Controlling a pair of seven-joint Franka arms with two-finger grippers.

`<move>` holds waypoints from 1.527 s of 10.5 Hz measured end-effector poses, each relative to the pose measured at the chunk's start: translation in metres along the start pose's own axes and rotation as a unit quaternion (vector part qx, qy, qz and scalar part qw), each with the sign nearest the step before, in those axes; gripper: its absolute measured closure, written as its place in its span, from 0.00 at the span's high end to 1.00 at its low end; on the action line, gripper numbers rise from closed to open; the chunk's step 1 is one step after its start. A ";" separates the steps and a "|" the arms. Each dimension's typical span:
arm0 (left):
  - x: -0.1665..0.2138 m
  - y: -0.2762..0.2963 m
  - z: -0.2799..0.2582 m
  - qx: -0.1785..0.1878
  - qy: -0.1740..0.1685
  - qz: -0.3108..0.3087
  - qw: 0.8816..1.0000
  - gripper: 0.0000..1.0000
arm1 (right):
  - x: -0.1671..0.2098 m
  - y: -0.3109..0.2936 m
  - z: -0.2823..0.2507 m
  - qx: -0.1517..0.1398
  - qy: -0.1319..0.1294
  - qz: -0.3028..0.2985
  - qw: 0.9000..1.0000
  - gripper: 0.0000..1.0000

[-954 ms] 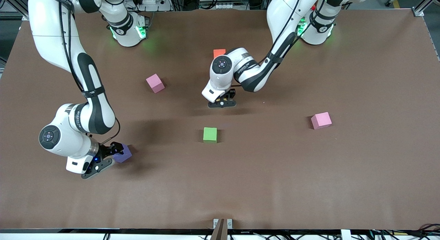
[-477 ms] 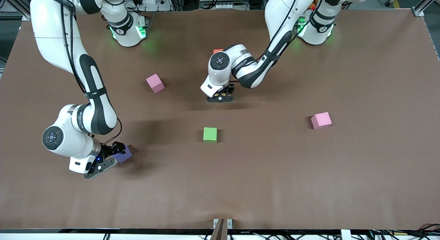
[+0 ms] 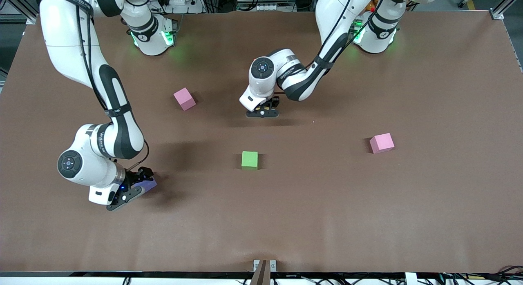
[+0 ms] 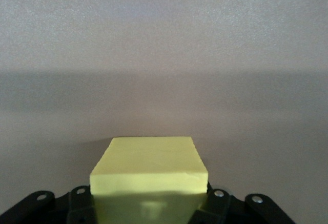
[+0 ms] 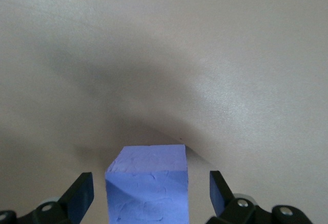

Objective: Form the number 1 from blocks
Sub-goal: 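Place the yellow cube below the cyan cube with the left gripper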

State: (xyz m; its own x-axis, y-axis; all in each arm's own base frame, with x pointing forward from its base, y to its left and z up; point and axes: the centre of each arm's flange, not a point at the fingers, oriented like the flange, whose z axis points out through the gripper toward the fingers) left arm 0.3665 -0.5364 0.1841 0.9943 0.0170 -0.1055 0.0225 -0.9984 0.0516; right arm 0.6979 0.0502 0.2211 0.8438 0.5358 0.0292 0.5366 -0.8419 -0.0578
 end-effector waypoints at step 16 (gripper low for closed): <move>0.088 -0.080 -0.157 0.013 0.067 -0.095 0.993 1.00 | 0.015 -0.052 -0.026 -0.001 -0.012 0.066 0.998 0.58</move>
State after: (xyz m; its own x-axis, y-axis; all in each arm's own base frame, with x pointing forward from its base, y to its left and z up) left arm 0.4681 -0.4466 0.3264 0.9776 0.2095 0.0216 0.2091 -0.9777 0.0166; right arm 0.6831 0.1005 0.2502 0.9072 0.4208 -0.0029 0.4199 -0.9057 -0.0576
